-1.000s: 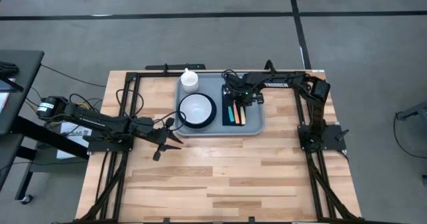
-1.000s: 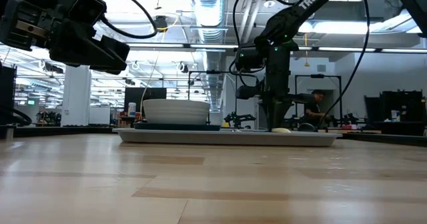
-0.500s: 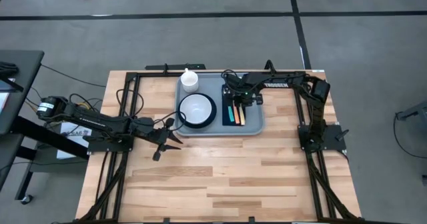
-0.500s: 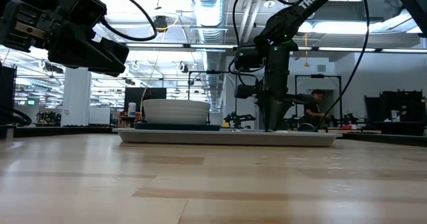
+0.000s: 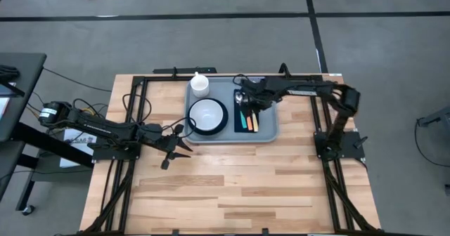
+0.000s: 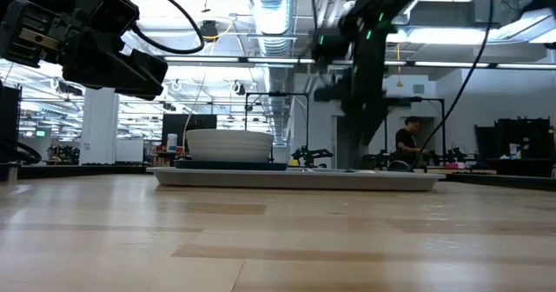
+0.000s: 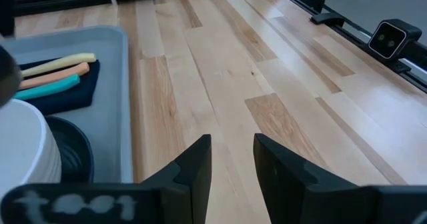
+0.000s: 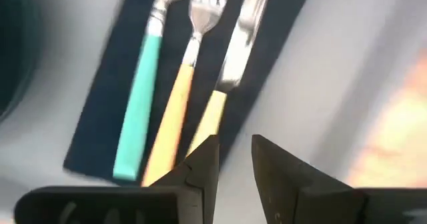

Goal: Set up tray
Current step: Return to Home Position

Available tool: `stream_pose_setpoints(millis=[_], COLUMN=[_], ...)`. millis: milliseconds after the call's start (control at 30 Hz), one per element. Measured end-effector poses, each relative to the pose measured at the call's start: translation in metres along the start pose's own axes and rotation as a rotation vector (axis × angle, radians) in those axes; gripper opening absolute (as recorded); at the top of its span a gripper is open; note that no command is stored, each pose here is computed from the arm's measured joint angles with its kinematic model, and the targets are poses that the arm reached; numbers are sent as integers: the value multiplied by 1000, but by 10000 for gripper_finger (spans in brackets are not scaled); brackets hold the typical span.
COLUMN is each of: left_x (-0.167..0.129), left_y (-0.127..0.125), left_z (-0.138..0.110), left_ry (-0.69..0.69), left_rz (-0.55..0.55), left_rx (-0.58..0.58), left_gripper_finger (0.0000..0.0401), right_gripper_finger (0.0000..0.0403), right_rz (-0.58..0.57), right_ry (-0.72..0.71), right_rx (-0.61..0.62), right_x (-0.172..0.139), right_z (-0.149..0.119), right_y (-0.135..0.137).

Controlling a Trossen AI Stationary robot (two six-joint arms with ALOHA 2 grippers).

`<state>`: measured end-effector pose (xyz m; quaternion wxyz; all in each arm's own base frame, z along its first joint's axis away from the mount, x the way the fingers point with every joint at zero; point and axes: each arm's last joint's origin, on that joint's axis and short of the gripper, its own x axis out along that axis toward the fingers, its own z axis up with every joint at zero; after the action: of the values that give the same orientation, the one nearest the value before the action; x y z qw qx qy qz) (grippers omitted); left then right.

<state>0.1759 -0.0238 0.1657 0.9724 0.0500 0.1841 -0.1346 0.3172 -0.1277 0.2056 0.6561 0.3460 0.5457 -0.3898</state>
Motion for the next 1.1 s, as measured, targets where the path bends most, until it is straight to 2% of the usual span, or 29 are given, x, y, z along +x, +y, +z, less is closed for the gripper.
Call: stream_pose_setpoints(millis=[167,333,433,567,667,800,933,1100], left_x=[0,0,0,0,0,0,0,0], left_y=[0,0,0,0,0,0,0,0], left_z=[0,0,0,0,0,0,0,0], left_ry=[0,0,0,0,0,0,0,0], left_rz=[0,0,0,0,0,0,0,0], left_rx=[0,0,0,0,0,0,0,0], left_gripper_finger=[103,103,103,103,103,103,103,103], right_gripper_finger=[82,82,82,82,82,82,82,82], right_rz=[-149,-285,-271,-248,-261,-283,-95,273], right_ry=[-193,-359,-382,-418,-445,-656,-832,-963], right_rx=[-234,-413,-419,-447,-516,-460,-359,-315], right_x=[-60,-106,-122,-131,-121,-97,-54,-3], right_z=[-44,-96,-125,-158,-185,-215,-247,-277], right_y=[4,2,0,5,8,-7,-32,-55])
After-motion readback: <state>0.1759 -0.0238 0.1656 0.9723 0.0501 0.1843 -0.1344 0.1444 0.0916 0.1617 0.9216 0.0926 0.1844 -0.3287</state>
